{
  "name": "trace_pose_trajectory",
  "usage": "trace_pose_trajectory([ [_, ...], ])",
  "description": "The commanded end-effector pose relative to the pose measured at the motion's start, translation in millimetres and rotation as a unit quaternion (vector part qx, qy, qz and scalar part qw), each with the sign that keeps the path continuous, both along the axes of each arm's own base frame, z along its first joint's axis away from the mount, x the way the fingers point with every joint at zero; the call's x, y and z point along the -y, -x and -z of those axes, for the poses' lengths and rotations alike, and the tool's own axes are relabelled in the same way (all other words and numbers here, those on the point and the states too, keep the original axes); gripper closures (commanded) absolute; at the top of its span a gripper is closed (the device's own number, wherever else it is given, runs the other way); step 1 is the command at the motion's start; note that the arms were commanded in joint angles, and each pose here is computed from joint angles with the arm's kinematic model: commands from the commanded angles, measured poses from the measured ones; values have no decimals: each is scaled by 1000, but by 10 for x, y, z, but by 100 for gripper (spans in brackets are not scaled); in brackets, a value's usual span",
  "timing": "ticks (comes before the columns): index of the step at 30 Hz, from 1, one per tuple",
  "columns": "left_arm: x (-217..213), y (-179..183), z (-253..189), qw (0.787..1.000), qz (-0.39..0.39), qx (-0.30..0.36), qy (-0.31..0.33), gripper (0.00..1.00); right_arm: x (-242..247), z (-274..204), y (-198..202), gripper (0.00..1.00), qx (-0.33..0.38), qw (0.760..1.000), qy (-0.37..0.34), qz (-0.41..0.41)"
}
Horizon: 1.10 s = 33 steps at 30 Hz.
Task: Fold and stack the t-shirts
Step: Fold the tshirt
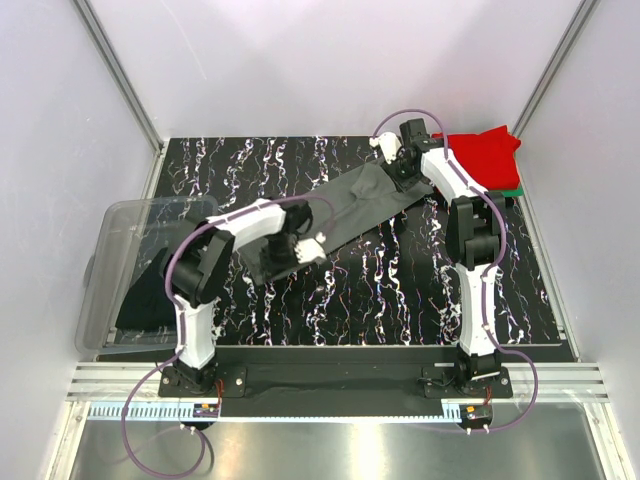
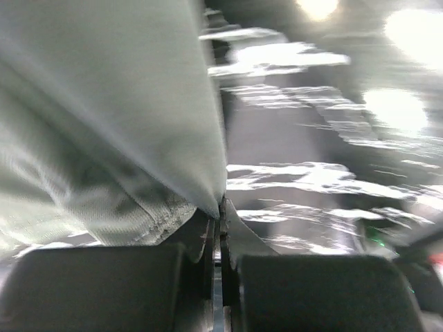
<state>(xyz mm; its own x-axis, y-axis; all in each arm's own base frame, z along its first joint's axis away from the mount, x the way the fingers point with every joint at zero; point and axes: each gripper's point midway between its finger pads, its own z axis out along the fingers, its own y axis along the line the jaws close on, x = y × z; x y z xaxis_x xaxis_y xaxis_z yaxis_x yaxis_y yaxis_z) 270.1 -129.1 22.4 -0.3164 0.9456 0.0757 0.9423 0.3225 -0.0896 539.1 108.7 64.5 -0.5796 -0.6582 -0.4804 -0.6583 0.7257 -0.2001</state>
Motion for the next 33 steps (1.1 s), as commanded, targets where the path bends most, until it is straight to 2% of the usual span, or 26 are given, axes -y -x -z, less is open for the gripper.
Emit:
trace_pose_trajectory([
  [1,287,561,-385,994,-16,-99,47,100,-122,-277,22,68,19,999,-26,-3],
  [2,364,699,-418,989,-34,-131,55,100,-122,-256,25,68,17,1000,-25,-5],
  [5,572,896,-459,984,-33,-165,60,100,-148,-161,40,68,10,1000,-19,-14],
  [15,993,1166,-359,978,-26,-198,57,100,-328,328,9,69,-27,999,6,-36],
  [21,1193,1171,-361,979,-23,-195,62,100,-455,456,-205,69,-18,999,17,-34],
  [29,1776,1238,-273,976,11,-193,100,91,-626,583,-571,69,21,999,19,-38],
  [33,2216,1239,-366,966,31,-206,152,76,-733,426,-766,69,67,996,28,-49],
])
